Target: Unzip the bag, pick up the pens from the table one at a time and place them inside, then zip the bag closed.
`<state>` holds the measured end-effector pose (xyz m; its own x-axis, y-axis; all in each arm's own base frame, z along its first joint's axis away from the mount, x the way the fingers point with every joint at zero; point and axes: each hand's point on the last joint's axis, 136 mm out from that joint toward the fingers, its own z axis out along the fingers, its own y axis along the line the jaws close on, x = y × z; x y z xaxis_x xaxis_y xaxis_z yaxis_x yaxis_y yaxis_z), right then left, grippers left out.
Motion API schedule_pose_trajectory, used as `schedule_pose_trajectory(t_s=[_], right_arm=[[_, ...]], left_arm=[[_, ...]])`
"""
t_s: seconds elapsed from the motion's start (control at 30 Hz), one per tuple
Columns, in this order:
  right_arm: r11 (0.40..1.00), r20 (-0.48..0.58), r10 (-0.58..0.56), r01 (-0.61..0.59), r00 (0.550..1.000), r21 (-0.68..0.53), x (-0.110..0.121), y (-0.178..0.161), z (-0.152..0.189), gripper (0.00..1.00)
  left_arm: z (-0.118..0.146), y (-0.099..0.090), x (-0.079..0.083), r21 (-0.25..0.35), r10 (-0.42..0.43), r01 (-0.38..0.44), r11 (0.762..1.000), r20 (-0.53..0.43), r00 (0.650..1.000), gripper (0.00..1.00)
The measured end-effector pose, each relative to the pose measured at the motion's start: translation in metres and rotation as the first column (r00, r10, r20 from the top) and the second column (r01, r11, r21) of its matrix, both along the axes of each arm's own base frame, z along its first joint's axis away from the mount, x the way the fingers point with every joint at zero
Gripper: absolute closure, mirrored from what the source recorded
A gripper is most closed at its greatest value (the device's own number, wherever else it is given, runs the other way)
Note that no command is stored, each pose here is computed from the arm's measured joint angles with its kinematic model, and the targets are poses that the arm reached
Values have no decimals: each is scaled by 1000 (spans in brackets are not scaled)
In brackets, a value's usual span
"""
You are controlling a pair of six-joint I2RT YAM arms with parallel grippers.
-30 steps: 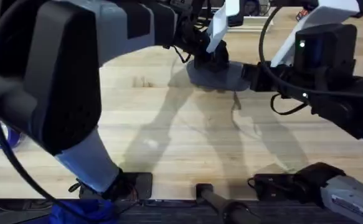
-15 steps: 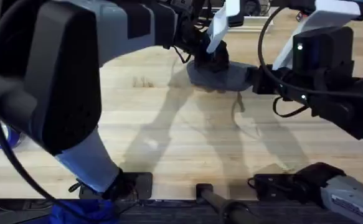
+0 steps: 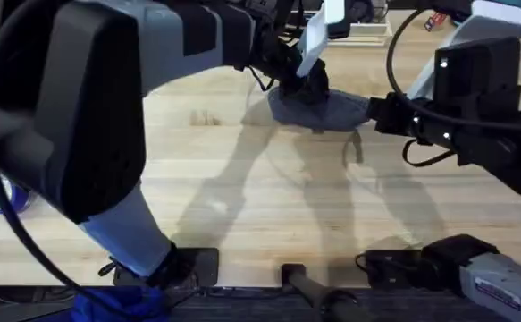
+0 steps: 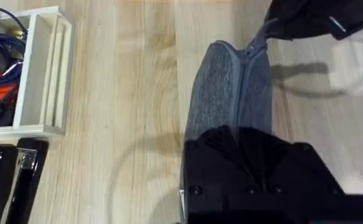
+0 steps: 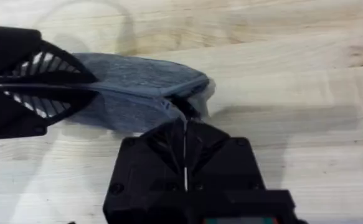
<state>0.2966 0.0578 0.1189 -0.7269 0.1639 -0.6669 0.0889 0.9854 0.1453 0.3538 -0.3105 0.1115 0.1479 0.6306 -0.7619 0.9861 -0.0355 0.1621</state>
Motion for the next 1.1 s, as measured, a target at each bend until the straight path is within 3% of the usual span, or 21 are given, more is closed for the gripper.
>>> schedule_pose_trajectory(t_s=[1.1], right_arm=[[985, -116, -163, 168, 980, 30, -17, -47, -17, 969]], left_arm=[[2, -6, -4, -10, -18, 18, 1000, 4, 1000, 959]])
